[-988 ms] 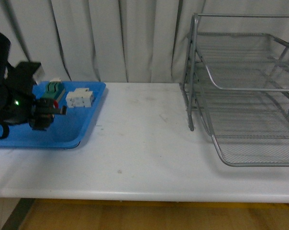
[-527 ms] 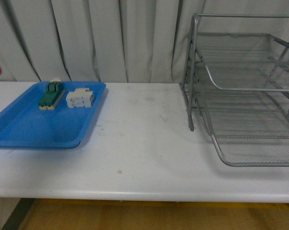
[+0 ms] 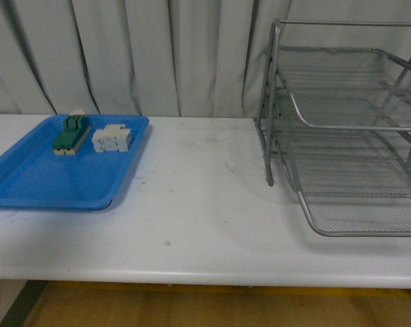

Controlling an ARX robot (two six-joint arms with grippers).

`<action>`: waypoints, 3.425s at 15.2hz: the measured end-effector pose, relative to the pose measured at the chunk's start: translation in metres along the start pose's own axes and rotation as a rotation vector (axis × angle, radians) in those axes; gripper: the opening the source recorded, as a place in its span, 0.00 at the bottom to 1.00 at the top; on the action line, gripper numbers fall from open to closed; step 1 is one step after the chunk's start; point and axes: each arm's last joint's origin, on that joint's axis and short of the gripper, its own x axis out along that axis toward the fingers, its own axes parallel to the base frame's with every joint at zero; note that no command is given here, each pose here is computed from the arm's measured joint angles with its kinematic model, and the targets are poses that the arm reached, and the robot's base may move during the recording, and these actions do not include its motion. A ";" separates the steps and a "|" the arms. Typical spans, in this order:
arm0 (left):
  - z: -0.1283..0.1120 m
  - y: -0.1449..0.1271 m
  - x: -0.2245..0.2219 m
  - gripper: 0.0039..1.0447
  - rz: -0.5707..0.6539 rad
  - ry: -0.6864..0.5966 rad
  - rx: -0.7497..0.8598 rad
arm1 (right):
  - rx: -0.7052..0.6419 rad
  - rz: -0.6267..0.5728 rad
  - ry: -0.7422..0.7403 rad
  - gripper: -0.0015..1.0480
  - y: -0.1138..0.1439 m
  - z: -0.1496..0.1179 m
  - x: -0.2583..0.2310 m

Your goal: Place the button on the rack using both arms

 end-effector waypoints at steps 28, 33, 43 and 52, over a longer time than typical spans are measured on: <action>0.016 -0.246 0.188 0.34 -0.621 0.313 0.424 | 0.000 0.001 -0.002 0.94 0.000 0.000 0.000; 0.017 -0.226 0.164 0.77 -0.685 0.260 0.355 | 0.000 0.001 -0.002 0.94 0.000 0.000 0.000; -0.018 -0.059 0.042 0.22 -0.106 -0.507 -0.082 | 0.000 0.005 -0.001 0.94 0.000 0.000 0.000; -0.082 -0.017 0.002 0.01 -0.114 -0.438 -0.063 | 0.000 0.004 -0.001 0.94 0.000 0.000 0.000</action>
